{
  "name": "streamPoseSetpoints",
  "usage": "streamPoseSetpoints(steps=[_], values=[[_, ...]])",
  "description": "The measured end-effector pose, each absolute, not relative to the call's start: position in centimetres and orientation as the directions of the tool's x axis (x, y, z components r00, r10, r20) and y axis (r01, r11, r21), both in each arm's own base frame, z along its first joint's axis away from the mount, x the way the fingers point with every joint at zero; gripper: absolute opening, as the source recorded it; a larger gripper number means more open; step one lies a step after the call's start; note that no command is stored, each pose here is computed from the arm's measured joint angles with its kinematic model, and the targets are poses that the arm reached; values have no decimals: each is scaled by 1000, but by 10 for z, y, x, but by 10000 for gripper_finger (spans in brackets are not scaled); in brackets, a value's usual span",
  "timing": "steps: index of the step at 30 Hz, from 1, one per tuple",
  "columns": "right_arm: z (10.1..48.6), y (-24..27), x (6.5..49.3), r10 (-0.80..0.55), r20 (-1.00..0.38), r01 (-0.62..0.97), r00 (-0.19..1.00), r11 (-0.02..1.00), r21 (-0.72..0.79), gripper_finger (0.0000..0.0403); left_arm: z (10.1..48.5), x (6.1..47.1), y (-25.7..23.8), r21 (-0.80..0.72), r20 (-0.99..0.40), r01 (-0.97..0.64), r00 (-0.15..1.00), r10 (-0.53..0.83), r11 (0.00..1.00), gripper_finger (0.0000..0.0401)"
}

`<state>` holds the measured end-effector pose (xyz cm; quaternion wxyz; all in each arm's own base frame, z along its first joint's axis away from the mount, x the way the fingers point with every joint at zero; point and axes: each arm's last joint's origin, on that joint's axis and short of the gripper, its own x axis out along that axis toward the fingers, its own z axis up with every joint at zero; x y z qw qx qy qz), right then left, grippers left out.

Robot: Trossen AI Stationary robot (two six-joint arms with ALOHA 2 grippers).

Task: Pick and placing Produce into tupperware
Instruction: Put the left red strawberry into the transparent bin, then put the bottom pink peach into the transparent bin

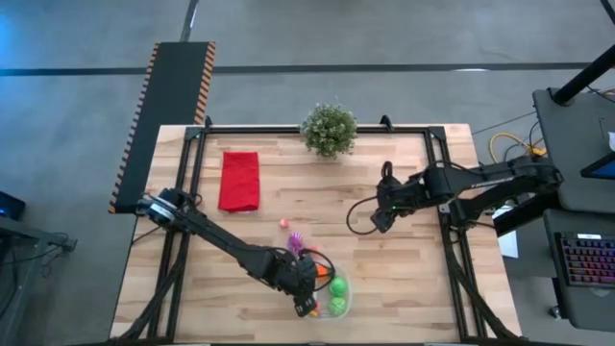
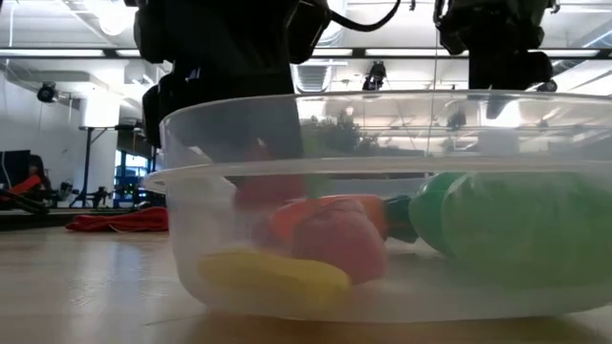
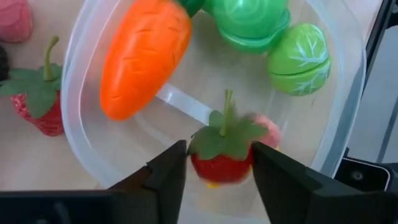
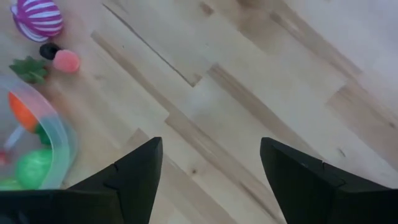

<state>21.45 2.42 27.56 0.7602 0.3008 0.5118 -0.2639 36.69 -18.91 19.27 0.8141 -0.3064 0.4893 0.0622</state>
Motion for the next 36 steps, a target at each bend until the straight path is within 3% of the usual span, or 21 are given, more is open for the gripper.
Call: streamPoseSetpoints(steps=[8, 14, 18, 20, 23, 29, 36], values=[[281, 22, 217, -119, -930, 706, 349, 686, 177, 263, 205, 369, -190, -442, -818, -374, 542, -195, 815, 243], [281, 15, 218, -127, -930, 711, 345, 682, 170, 263, 263, 362, -182, -502, -729, -246, 636, -253, 829, 253], [279, 10, 219, -128, -933, 706, 336, 690, 159, 263, 302, 334, -158, -305, -755, -201, 647, -107, 931, 250], [279, 8, 219, -128, -933, 704, 336, 693, 158, 263, 308, 324, -140, -225, -800, -218, 598, -53, 950, 242], [279, 3, 220, -135, -933, 702, 332, 696, 149, 263, 303, 320, -117, -103, -849, -168, 528, 1, 980, 231], [279, -6, 220, -149, -933, 701, 327, 700, 134, 263, 277, 332, -100, 154, -887, 224, 460, 35, 962, 228], [281, -13, 219, -159, -931, 707, 328, 696, 129, 263, 249, 354, -69, 149, -926, 267, 375, 40, 952, 228]])
